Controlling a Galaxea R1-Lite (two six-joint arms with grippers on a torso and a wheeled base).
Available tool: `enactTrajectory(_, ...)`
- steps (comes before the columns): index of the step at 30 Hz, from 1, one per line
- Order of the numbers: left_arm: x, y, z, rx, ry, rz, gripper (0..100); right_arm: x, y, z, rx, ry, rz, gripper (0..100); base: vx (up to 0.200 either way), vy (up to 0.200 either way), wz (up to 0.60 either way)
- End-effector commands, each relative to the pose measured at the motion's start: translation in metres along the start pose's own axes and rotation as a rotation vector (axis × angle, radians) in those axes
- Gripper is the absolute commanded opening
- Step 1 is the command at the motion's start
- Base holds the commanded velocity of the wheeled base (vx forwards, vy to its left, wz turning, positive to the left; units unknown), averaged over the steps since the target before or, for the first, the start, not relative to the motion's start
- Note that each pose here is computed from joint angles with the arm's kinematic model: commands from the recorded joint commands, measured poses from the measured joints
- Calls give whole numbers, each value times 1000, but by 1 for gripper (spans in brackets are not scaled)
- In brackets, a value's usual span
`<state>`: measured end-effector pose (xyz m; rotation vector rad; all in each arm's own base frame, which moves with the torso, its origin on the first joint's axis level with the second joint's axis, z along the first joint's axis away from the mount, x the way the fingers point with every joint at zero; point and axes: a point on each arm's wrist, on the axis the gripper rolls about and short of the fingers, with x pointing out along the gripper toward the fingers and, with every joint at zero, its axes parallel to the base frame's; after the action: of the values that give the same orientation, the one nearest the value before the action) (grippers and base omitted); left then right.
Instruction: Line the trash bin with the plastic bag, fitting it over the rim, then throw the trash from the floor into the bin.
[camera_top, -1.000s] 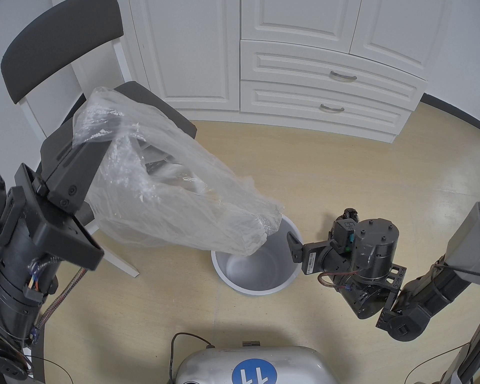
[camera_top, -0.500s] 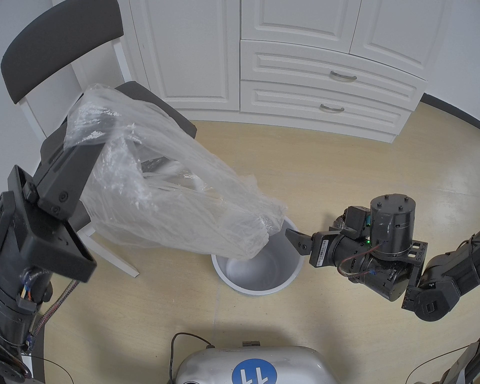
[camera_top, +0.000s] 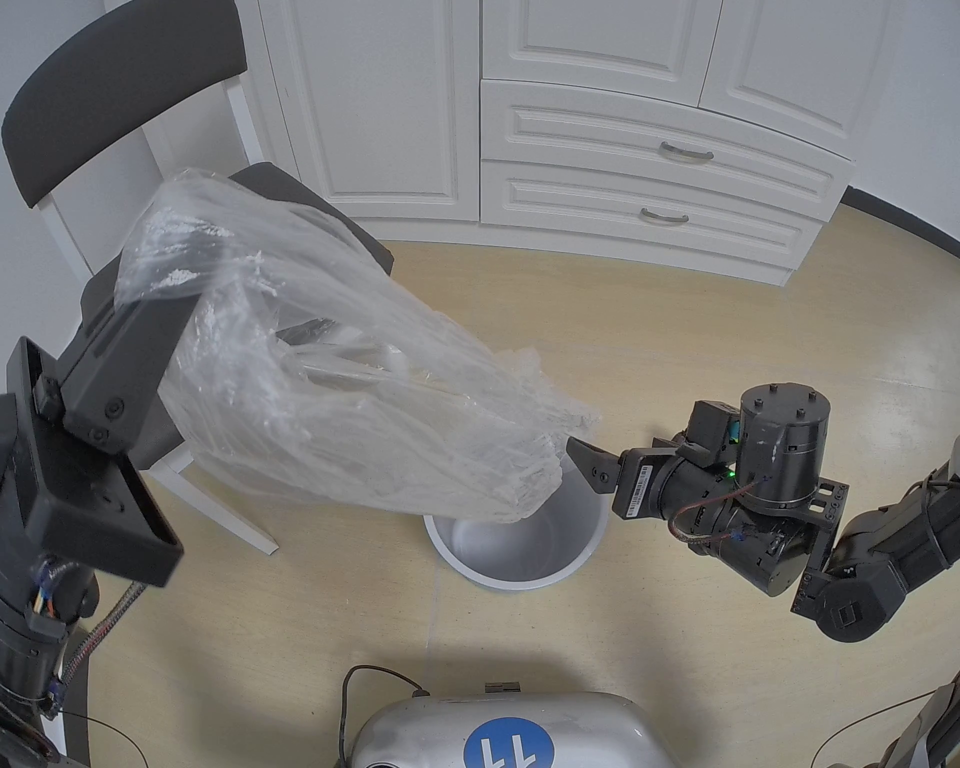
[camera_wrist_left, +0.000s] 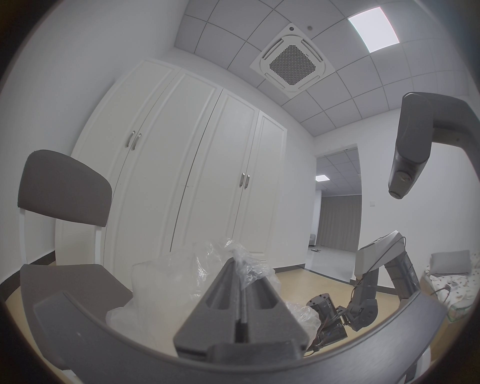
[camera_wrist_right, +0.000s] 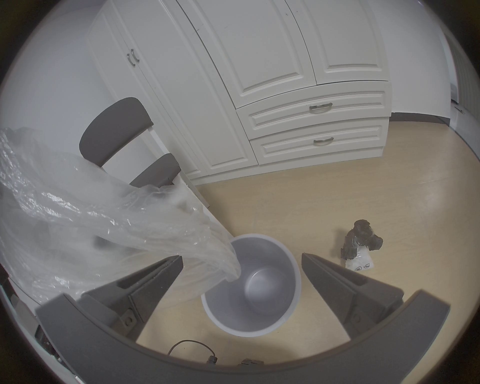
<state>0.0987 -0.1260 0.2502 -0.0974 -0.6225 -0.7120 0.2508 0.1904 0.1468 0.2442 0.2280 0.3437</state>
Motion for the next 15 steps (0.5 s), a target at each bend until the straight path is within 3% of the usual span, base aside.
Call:
enactTrajectory(1,-1,-1,-1,-1,4,-5,0,2,0,-4,-5,13,-3,100,0,0,0)
enactTrajectory(15,-2,-7,2,-26,-7,-38,0,4,8,-15,-15,46,21,100,0,0,0)
